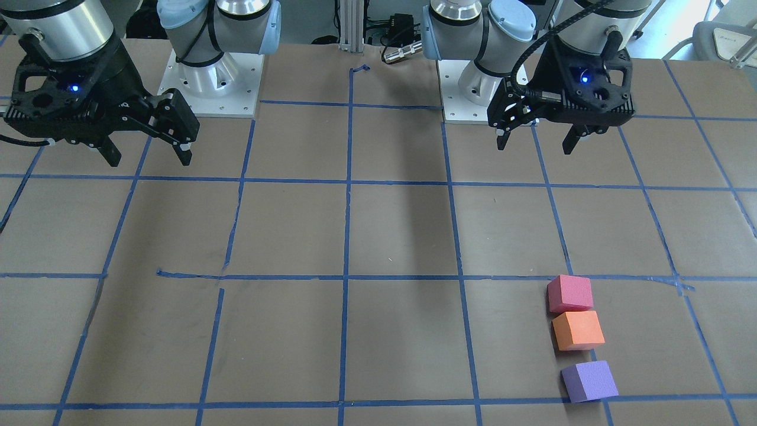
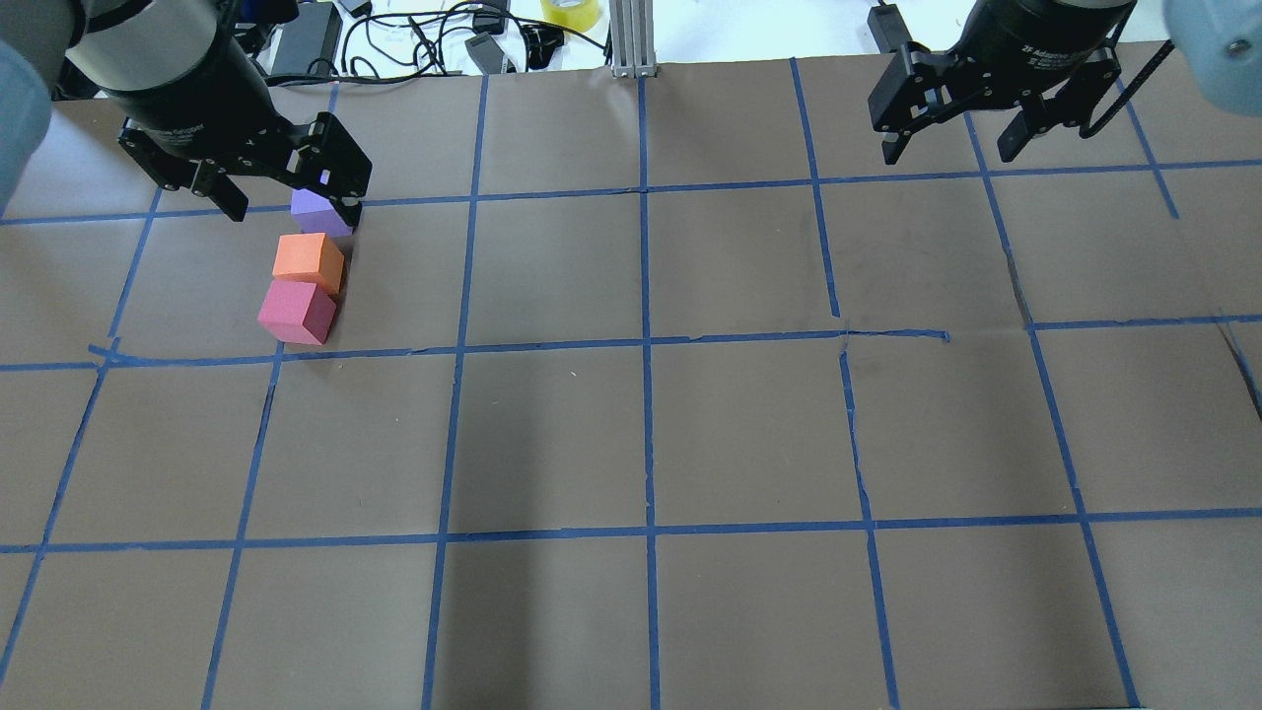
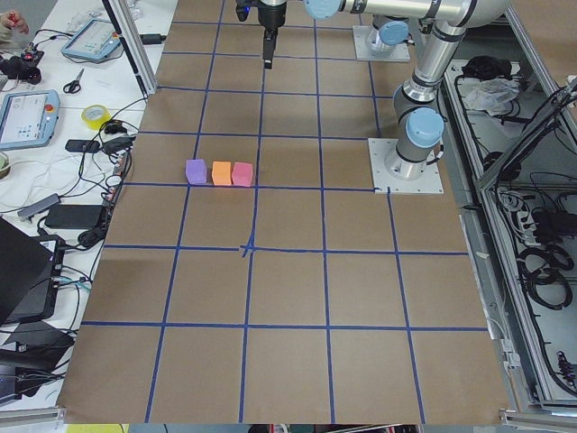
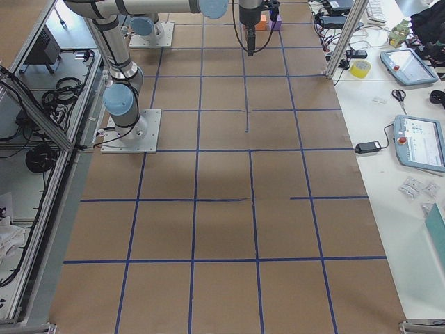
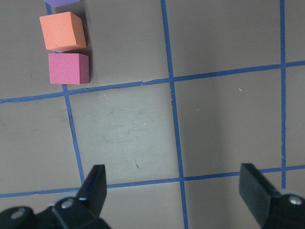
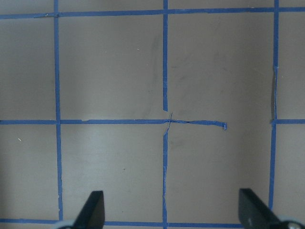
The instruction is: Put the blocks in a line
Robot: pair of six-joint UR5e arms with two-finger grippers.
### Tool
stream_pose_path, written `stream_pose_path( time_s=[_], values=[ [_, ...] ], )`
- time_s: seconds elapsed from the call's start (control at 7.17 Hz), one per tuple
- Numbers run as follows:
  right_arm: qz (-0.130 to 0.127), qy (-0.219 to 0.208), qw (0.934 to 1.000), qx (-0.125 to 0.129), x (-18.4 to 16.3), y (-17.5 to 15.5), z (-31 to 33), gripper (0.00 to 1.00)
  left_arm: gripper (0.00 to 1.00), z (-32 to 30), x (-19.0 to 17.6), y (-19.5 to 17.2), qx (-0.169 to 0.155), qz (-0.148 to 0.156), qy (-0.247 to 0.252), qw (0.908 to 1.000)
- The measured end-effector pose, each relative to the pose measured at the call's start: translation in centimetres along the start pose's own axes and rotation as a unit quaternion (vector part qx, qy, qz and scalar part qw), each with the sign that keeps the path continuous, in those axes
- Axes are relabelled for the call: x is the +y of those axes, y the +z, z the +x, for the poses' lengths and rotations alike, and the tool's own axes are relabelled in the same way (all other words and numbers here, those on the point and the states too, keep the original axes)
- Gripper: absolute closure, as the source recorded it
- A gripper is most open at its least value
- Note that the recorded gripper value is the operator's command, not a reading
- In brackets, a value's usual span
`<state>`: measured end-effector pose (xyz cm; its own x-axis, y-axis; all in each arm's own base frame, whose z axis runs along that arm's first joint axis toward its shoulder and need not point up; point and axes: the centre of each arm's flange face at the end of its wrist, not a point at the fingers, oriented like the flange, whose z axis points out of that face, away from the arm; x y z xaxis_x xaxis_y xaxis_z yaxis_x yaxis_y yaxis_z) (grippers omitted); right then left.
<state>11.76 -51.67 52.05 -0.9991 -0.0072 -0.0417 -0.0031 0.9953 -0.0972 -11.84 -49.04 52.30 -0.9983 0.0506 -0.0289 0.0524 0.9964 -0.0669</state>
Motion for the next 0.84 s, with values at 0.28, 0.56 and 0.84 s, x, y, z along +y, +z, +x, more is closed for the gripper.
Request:
stream_pose_path(
  time_s=[0.28, 0.56, 0.84],
  values=[
    [0.000, 0.000, 1.0000, 0.000, 0.00, 0.00, -0.01, 0.00, 0.00, -0.17, 0.19, -0.34, 0.001, 0.003, -0.031, 0.9995],
    [0.000, 0.001, 1.0000, -0.001, 0.00, 0.01, 0.01, 0.00, 0.00, -0.14, 0.29, -0.51, 0.001, 0.005, -0.046, 0.9989],
    [-0.001, 0.000, 1.0000, -0.002, -0.01, 0.05, 0.00, 0.00, 0.00, -0.12, 0.37, -0.57, 0.000, 0.006, -0.052, 0.9986]
  ],
)
